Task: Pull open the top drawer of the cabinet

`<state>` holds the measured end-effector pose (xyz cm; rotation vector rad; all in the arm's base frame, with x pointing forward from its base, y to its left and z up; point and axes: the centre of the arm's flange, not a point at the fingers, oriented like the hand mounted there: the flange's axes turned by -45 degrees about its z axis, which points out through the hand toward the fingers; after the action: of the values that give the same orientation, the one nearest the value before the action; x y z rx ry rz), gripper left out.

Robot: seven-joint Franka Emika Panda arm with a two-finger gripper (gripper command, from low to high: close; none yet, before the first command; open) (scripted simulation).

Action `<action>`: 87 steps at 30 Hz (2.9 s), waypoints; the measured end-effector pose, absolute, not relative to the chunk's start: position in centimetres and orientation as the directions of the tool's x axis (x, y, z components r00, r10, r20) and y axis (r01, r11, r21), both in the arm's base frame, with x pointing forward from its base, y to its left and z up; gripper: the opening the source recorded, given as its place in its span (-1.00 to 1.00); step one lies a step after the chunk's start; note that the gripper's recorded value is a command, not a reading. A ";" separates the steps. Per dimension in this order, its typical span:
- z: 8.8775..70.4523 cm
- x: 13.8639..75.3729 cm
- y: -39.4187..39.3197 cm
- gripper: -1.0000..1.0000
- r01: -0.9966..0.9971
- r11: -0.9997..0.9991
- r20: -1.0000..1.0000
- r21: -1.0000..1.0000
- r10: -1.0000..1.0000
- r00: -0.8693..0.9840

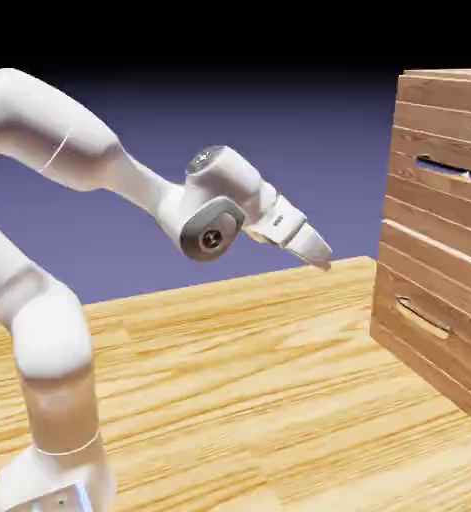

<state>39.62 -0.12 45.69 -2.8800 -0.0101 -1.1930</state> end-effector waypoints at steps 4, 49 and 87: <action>44.8 41.9 -2.1 1.00 -0.085 -0.980 0.660 -0.178 -0.183 0.729; 40.0 59.1 -8.6 1.00 -0.452 -0.072 0.084 -0.889 -0.996 -0.007; 51.9 55.0 3.4 -1.00 0.000 0.000 0.000 -1.000 -1.000 0.001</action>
<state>55.05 3.37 51.86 -1.2089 1.2085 -1.2087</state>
